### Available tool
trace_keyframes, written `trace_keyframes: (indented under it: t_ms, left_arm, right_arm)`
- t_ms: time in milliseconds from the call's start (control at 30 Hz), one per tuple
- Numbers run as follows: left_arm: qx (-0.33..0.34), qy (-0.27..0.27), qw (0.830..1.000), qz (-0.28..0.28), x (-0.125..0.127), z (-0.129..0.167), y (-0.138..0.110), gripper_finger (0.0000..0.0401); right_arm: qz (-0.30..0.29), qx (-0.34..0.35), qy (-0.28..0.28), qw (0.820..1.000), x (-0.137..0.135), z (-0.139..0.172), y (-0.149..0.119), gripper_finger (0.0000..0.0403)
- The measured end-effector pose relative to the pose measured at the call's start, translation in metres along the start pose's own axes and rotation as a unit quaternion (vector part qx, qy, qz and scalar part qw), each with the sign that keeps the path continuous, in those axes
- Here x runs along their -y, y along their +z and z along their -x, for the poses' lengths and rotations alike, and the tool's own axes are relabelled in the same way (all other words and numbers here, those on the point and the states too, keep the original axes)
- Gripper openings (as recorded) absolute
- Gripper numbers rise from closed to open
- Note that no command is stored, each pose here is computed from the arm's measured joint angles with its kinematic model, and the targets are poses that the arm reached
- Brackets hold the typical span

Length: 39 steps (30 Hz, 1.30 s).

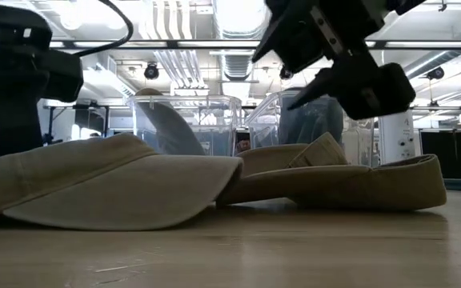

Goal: Pick & Place hat
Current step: Put the left brown cap into the left transparent bin

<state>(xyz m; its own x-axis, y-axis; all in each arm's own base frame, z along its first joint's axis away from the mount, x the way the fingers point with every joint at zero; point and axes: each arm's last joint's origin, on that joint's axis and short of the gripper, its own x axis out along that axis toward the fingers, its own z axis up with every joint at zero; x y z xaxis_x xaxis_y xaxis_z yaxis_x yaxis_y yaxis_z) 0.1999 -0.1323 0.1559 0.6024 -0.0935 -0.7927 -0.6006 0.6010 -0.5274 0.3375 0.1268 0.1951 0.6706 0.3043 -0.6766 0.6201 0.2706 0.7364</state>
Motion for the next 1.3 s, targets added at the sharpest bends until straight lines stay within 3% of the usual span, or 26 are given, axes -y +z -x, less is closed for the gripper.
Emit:
trace_keyframes:
  t_ms: [267,467,733,900,1100,1300]
  left_arm:
    - [0.007,-0.040,0.999,-0.014,0.009,0.000,0.000,0.0174]
    - [-0.013,-0.041,0.999,-0.027,0.009,-0.004,-0.006,0.0174]
    - [-0.046,-0.024,0.998,-0.046,0.005,-0.012,-0.017,0.0174]
    - [-0.044,-0.012,0.998,-0.050,0.004,-0.020,-0.020,0.0174]
    - [-0.038,-0.032,0.998,-0.045,0.007,-0.028,-0.022,0.0174]
    - [-0.036,-0.045,0.997,-0.041,0.013,-0.032,-0.022,0.0174]
  right_arm:
    - [0.003,0.026,-0.025,0.999,-0.010,-0.049,-0.002,0.0209]
    - [0.009,0.053,-0.052,0.997,-0.010,-0.072,0.000,0.0209]
    - [0.028,0.038,-0.065,0.997,-0.021,-0.058,-0.009,0.0209]
    - [0.027,0.043,-0.138,0.989,-0.012,-0.043,-0.010,0.0209]
    - [0.033,0.047,-0.106,0.993,-0.012,-0.054,-0.007,0.0209]
    - [0.035,0.050,-0.119,0.991,0.001,-0.073,-0.003,0.0209]
